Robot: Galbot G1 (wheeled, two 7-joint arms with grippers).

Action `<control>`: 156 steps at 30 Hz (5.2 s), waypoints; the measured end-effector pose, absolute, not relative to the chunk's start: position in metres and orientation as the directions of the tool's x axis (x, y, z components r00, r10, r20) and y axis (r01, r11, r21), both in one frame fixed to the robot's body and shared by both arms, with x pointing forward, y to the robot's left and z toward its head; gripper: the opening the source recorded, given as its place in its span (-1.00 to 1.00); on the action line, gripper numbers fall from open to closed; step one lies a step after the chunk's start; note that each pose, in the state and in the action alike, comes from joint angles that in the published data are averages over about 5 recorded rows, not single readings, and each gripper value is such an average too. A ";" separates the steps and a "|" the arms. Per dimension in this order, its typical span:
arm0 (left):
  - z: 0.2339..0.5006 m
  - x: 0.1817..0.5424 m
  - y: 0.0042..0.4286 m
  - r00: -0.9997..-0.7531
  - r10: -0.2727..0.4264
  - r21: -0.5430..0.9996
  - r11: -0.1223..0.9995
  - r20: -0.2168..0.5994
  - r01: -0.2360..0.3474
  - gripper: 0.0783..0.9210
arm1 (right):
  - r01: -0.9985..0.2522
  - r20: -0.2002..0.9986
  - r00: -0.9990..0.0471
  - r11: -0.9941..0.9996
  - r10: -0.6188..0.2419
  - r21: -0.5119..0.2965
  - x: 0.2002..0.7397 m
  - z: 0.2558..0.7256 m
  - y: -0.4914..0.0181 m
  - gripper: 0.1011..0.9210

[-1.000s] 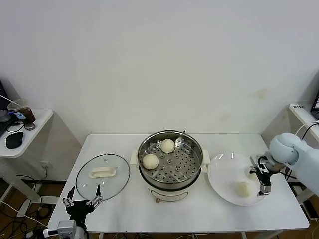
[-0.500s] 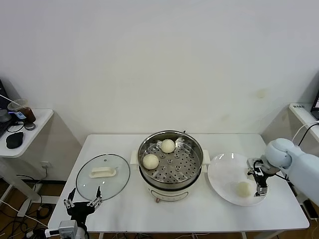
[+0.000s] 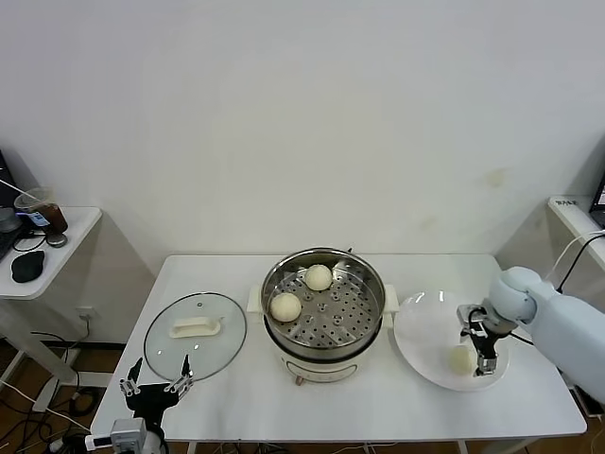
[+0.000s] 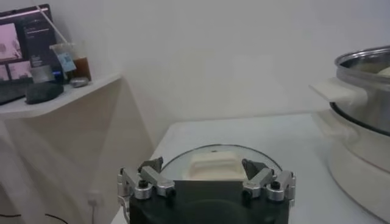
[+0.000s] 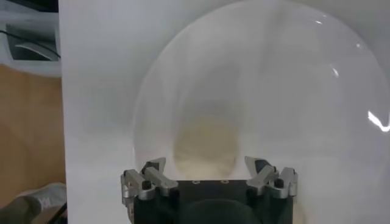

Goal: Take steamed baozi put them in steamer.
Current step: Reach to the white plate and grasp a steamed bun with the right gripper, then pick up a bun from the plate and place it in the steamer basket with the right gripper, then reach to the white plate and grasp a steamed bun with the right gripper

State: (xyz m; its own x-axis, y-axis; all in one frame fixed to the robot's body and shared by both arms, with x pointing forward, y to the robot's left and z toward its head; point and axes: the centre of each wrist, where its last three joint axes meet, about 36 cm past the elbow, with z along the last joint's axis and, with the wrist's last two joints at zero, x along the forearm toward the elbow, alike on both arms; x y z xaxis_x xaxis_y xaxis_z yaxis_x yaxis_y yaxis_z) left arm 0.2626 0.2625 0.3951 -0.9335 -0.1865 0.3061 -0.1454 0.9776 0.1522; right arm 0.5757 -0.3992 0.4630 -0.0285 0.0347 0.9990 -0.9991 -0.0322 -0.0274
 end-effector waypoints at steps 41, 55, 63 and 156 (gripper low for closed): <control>0.395 0.267 0.259 -0.936 -0.179 0.147 0.979 0.303 -0.140 0.77 | -0.999 0.999 -0.046 0.028 0.007 -0.046 0.583 0.472 -0.405 -0.19; 0.403 0.271 0.262 -0.941 -0.206 0.180 0.970 0.268 -0.161 0.77 | -0.986 0.983 -0.146 -0.063 -0.111 -0.154 0.644 0.592 -0.345 -0.19; 0.408 0.269 0.259 -0.945 -0.210 0.185 0.969 0.252 -0.166 0.77 | -0.945 0.957 -0.179 -0.230 -0.229 -0.232 0.668 0.672 -0.267 -0.22; 0.406 0.270 0.260 -0.939 -0.204 0.131 0.976 0.279 -0.173 0.77 | -0.972 0.972 -0.193 -0.108 -0.131 -0.208 0.630 0.613 -0.411 0.76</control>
